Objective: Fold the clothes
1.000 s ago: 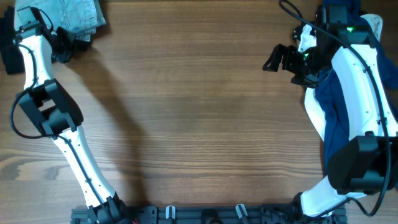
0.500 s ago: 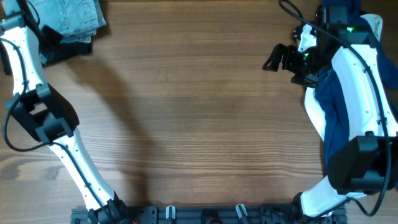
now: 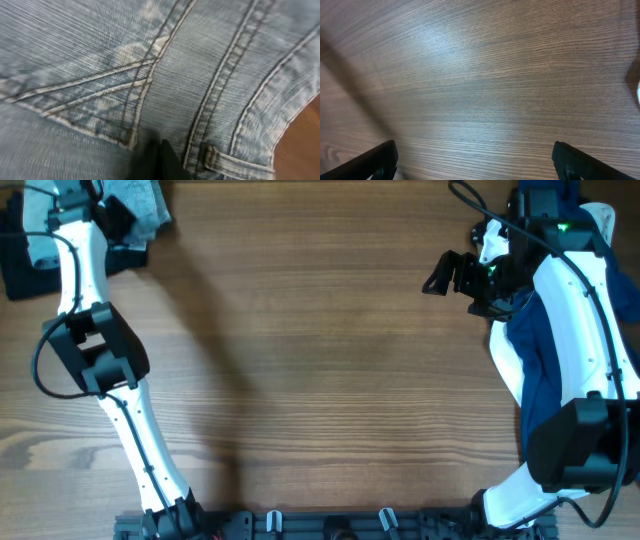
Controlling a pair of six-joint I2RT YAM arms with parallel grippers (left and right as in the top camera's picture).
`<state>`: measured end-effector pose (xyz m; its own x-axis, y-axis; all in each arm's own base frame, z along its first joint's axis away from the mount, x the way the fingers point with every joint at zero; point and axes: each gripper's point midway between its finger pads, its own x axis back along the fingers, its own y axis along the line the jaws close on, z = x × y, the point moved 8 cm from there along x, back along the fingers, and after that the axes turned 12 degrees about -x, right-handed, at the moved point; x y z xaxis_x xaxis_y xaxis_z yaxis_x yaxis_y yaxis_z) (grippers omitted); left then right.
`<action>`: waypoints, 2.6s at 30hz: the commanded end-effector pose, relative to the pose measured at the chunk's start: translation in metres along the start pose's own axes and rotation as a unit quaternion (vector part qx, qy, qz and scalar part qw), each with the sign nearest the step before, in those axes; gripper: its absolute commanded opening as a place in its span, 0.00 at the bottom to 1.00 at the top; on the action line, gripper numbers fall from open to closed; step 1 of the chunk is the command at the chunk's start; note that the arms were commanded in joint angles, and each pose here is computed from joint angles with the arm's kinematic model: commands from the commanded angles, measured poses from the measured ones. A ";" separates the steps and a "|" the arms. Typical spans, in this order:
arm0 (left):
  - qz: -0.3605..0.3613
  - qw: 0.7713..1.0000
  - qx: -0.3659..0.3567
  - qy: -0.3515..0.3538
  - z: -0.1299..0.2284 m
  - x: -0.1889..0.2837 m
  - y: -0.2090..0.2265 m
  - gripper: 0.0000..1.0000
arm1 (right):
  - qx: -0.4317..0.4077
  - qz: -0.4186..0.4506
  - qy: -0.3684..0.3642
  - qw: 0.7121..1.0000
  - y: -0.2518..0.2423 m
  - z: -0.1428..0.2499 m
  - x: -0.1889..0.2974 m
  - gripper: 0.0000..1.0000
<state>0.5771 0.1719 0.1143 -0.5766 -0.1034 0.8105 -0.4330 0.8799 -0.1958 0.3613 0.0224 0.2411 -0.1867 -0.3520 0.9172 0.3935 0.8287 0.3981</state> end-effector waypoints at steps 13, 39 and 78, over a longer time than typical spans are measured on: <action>-0.067 0.971 -0.041 0.224 0.069 0.010 0.055 0.04 | 0.016 -0.004 -0.015 1.000 0.004 0.002 0.011 1.00; -0.169 0.978 0.103 0.059 0.006 0.037 0.177 0.04 | 0.011 -0.003 -0.014 1.000 0.004 0.002 0.011 1.00; 0.153 0.980 -0.056 0.115 0.035 0.352 -0.005 0.90 | 0.094 -0.131 -0.157 0.974 0.039 0.036 0.107 1.00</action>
<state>0.3639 0.1593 0.3489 -0.4517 0.2213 0.8643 -0.3357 0.8554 -0.3945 0.3514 0.0294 0.3095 -0.4398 -0.4173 0.7953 0.2231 0.8070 0.5468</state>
